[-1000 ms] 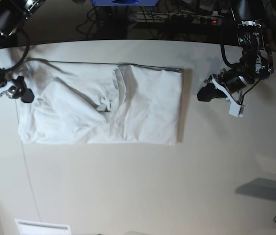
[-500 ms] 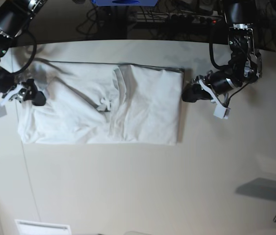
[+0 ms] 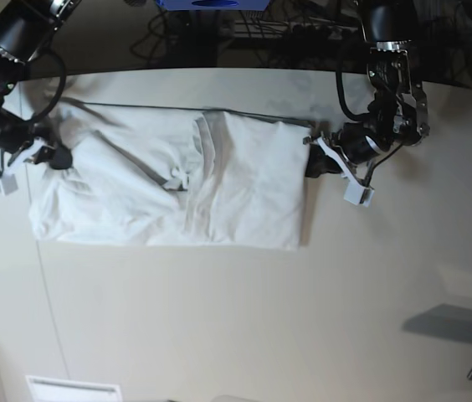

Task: Fold the T-shirt properly
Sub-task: 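Pinch the shirt's opposite side edges with both grippers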

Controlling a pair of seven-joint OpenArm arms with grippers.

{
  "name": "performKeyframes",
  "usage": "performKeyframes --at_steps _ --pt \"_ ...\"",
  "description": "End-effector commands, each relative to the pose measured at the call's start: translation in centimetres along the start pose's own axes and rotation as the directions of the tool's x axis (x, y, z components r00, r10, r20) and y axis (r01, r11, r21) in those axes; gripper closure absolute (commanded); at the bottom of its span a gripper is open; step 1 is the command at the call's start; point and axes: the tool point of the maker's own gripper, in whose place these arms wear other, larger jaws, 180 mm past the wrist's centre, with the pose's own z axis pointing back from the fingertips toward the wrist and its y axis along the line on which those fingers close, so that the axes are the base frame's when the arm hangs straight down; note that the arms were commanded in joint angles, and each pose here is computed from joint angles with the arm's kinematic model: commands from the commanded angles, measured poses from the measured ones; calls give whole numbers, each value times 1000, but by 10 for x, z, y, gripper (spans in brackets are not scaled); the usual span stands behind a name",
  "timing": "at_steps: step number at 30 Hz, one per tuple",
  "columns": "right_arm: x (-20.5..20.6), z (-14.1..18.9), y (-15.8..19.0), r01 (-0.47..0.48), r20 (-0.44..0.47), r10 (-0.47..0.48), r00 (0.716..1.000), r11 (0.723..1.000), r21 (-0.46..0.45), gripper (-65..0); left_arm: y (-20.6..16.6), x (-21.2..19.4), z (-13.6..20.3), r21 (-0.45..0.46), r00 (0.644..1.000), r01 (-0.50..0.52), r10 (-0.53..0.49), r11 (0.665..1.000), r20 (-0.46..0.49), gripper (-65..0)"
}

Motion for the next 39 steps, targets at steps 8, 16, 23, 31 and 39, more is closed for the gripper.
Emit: performKeyframes --at_steps 8,16,23,31,39 --pt "39 32 0 -135 80 141 987 988 -80 -3 -2 9 -3 12 999 41 -41 999 -10 0" --pt "73 60 34 -198 184 226 957 967 -160 -3 -14 15 -11 -20 997 78 -79 997 -19 0" --pt "83 64 66 -211 206 243 948 963 -164 -3 -51 24 -34 -110 991 131 -134 985 -21 0" --pt "80 50 101 -210 220 230 948 971 -113 -3 -63 41 -39 -131 990 144 -143 981 14 0" --pt "69 17 135 -182 215 189 958 982 -52 -3 -65 33 -53 -157 992 118 -124 981 -28 0"
